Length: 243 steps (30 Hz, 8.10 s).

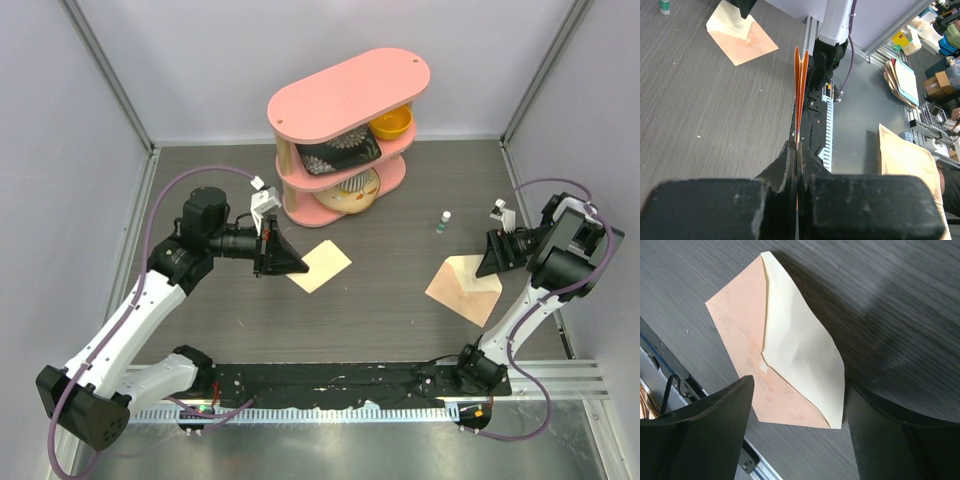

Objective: Place the letter into the envelope and seal it

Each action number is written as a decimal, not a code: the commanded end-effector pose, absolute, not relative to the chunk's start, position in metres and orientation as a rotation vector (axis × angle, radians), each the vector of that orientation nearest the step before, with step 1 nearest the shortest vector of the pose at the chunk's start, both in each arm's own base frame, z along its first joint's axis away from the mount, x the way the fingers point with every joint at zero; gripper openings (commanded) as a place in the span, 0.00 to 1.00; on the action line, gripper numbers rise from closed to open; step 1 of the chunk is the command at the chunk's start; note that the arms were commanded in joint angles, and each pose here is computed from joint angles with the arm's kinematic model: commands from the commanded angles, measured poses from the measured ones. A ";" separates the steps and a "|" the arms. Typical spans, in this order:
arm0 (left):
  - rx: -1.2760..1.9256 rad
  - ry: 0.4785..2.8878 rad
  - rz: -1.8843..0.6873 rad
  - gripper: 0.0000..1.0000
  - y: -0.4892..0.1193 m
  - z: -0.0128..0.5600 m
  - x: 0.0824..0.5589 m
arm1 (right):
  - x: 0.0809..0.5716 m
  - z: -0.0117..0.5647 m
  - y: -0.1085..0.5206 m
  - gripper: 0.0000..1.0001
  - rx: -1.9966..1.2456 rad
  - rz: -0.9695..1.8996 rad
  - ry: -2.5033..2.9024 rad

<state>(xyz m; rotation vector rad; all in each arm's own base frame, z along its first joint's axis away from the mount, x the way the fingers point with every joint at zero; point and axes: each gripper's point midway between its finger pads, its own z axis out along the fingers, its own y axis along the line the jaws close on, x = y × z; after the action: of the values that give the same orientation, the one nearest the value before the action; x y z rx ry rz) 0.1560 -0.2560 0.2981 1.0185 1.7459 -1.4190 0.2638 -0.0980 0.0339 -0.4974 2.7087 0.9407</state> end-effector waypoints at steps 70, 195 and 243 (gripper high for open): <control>1.859 1.473 -0.326 0.00 -0.309 0.169 0.174 | 0.189 0.136 0.280 0.01 -0.851 1.474 2.454; 2.014 0.956 -0.432 0.88 -0.310 0.136 0.123 | 0.162 0.150 0.279 0.01 -0.944 1.648 2.403; 2.168 1.037 -0.572 0.88 -0.313 0.104 0.108 | 0.167 0.151 0.279 0.01 -0.965 1.628 2.383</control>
<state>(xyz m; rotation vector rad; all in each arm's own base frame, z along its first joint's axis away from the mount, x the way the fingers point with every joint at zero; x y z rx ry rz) 0.1087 -0.2938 0.0895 2.2083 1.0757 -0.5131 0.1629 0.2763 0.1319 -0.9276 2.4731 1.6136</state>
